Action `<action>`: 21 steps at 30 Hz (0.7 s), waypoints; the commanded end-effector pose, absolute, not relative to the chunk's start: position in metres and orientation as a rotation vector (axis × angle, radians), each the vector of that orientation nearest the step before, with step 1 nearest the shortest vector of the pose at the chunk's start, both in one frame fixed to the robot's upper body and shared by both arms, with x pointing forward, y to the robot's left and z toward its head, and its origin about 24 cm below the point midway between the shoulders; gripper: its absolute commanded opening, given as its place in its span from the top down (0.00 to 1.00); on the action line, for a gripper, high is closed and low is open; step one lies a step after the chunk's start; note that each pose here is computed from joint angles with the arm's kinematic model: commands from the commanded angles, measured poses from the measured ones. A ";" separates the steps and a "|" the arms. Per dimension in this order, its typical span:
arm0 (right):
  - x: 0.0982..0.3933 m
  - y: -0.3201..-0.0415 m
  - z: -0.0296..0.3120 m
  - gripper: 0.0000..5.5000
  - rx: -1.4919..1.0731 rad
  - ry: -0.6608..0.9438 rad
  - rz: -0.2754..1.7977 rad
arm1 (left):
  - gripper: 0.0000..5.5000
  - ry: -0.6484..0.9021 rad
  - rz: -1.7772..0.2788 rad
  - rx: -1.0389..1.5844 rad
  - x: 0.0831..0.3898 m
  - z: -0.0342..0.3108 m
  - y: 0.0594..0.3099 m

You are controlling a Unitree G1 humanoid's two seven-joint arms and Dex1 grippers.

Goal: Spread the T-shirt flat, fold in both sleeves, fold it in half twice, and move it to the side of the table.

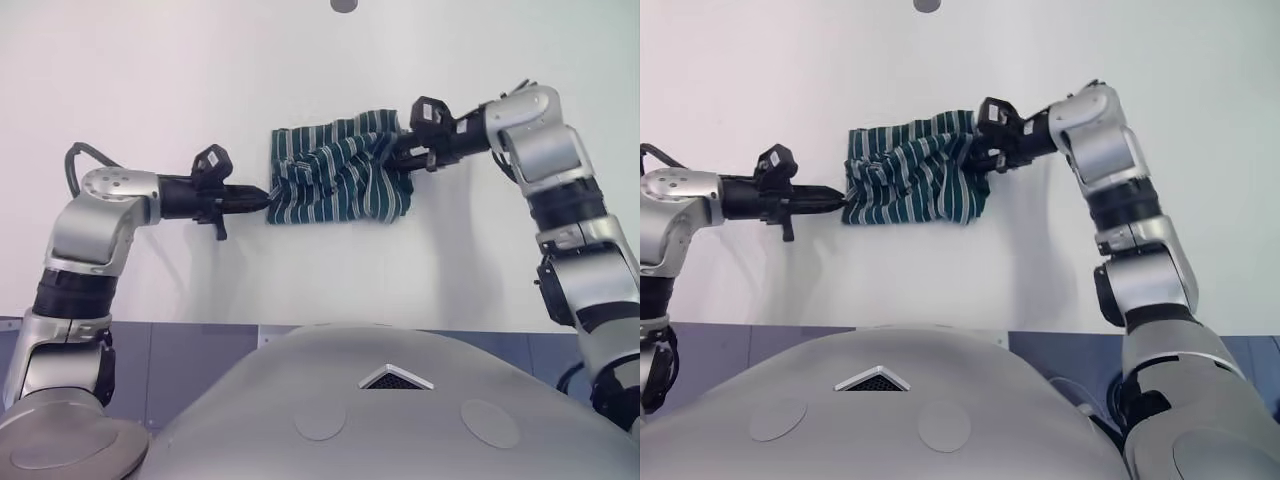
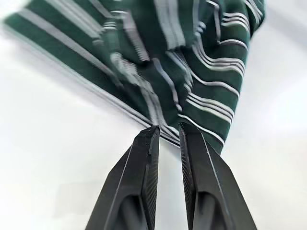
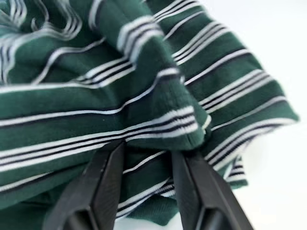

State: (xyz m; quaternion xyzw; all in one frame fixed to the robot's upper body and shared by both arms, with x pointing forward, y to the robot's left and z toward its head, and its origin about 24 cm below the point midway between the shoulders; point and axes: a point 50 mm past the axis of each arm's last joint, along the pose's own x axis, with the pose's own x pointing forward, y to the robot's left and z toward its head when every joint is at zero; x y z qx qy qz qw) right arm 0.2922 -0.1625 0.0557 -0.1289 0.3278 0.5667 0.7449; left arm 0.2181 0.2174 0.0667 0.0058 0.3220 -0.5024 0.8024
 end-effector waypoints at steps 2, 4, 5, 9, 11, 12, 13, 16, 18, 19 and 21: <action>0.296 -0.164 0.096 0.70 -0.072 0.635 1.141 | 0.87 0.625 -1.026 -0.069 0.222 0.077 0.212; 0.293 -0.163 0.098 0.70 -0.050 0.636 1.129 | 0.87 0.607 -1.029 -0.094 0.224 0.077 0.206; 0.292 -0.162 0.094 0.70 -0.056 0.648 1.120 | 0.87 0.602 -1.022 -0.094 0.226 0.076 0.204; 0.293 -0.159 0.073 0.70 -0.106 0.698 1.086 | 0.87 0.599 -1.004 -0.089 0.230 0.069 0.199; 0.295 -0.155 0.064 0.69 -0.132 0.715 1.085 | 0.81 0.598 -1.001 -0.090 0.231 0.068 0.199; 0.295 -0.153 0.060 0.69 -0.146 0.722 1.085 | 0.77 0.598 -0.994 -0.082 0.232 0.067 0.200; 0.296 -0.151 0.055 0.69 -0.164 0.731 1.084 | 0.75 0.604 -0.990 -0.078 0.232 0.065 0.201; 0.297 -0.148 0.045 0.69 -0.188 0.749 1.076 | 0.75 0.625 -1.010 -0.062 0.230 0.061 0.201; 0.297 -0.146 0.044 0.74 -0.177 0.749 1.081 | 0.74 0.631 -1.018 -0.066 0.230 0.059 0.200; 0.297 -0.145 0.044 0.75 -0.167 0.747 1.089 | 0.74 0.637 -1.028 -0.072 0.229 0.057 0.198; 0.296 -0.143 0.045 0.83 -0.155 0.744 1.102 | 0.74 0.652 -1.032 -0.075 0.230 0.051 0.195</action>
